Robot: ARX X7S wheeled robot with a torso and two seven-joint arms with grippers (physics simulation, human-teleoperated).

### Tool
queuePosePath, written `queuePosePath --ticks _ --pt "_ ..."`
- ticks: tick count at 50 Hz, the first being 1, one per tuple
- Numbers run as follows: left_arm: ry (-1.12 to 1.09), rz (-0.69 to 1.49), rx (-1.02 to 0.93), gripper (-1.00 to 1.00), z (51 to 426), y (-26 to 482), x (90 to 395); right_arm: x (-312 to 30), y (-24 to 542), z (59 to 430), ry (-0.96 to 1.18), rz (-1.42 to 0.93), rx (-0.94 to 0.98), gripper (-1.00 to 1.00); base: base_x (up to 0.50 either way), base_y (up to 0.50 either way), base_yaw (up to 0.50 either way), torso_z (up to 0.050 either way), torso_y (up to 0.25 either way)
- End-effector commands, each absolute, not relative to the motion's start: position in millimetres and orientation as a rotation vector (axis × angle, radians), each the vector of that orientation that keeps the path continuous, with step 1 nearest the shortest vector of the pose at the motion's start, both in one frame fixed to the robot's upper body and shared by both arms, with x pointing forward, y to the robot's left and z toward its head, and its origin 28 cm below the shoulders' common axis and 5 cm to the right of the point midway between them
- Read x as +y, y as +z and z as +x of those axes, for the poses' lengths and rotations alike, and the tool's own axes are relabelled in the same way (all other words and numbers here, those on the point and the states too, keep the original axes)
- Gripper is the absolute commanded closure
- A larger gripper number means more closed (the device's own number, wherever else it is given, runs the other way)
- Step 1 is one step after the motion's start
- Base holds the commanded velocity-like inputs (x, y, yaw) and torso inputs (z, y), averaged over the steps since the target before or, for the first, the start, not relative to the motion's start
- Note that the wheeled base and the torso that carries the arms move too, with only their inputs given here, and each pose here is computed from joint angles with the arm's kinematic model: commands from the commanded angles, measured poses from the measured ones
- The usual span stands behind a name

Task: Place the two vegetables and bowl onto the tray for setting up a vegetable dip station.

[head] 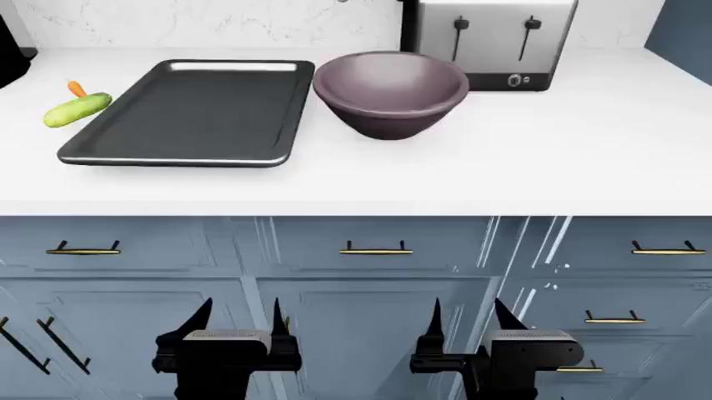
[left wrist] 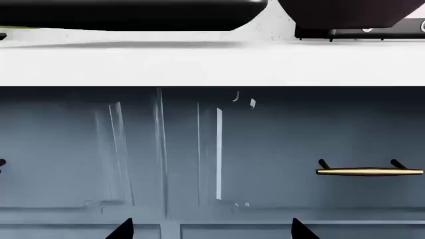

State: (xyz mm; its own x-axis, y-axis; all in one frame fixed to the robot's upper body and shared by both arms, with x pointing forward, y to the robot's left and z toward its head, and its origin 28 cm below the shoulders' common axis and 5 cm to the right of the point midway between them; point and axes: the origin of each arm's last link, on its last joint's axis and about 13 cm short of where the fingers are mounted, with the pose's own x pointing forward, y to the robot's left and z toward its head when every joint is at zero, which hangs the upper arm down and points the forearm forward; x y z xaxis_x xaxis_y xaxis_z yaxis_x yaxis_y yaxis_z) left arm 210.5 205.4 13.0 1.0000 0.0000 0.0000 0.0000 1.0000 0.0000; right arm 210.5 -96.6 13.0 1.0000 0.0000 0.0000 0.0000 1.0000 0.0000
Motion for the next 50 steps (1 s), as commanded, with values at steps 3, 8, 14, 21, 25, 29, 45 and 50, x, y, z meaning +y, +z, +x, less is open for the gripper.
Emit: queuePosePath --ticks 3,8,14,21,25,29,45,50 --pt "0.003 -0.012 0.000 -1.00 210.4 12.9 206.3 -96.1 13.6 209.9 0.009 0.012 -0.001 -1.00 0.00 0.00 0.00 0.000 0.000" --pt "0.006 -0.020 -0.001 -1.00 210.6 13.6 206.1 -96.6 13.6 209.9 0.007 0.018 -0.002 -1.00 0.00 0.00 0.00 0.000 0.000" --pt "0.002 -0.027 0.000 -1.00 210.7 11.9 206.8 -95.2 13.9 209.1 0.009 -0.005 0.003 -1.00 0.00 0.31 0.00 0.000 0.000" --pt "-0.006 -0.030 -0.006 -1.00 210.3 12.7 206.3 -95.2 14.4 208.6 0.014 -0.004 0.003 -1.00 0.00 0.50 0.00 0.000 0.000" --pt "-0.005 -0.029 -0.004 -1.00 210.2 14.2 205.8 -95.2 13.7 209.2 0.014 -0.010 0.006 -1.00 0.00 0.50 0.00 0.000 0.000" --pt "0.002 -0.029 -0.006 -1.00 209.6 14.7 205.8 -95.1 13.8 208.9 0.015 -0.011 0.006 -1.00 0.00 0.50 0.00 0.000 0.000" --pt "0.003 -0.022 -0.015 -1.00 210.3 12.8 206.8 -95.0 13.6 209.1 0.020 -0.005 0.008 -1.00 0.00 0.50 0.00 0.000 0.000" --pt "0.024 0.073 0.006 -1.00 210.5 12.6 205.7 -93.7 14.1 209.2 0.028 -0.025 0.003 -1.00 0.00 0.50 0.00 0.000 0.000"
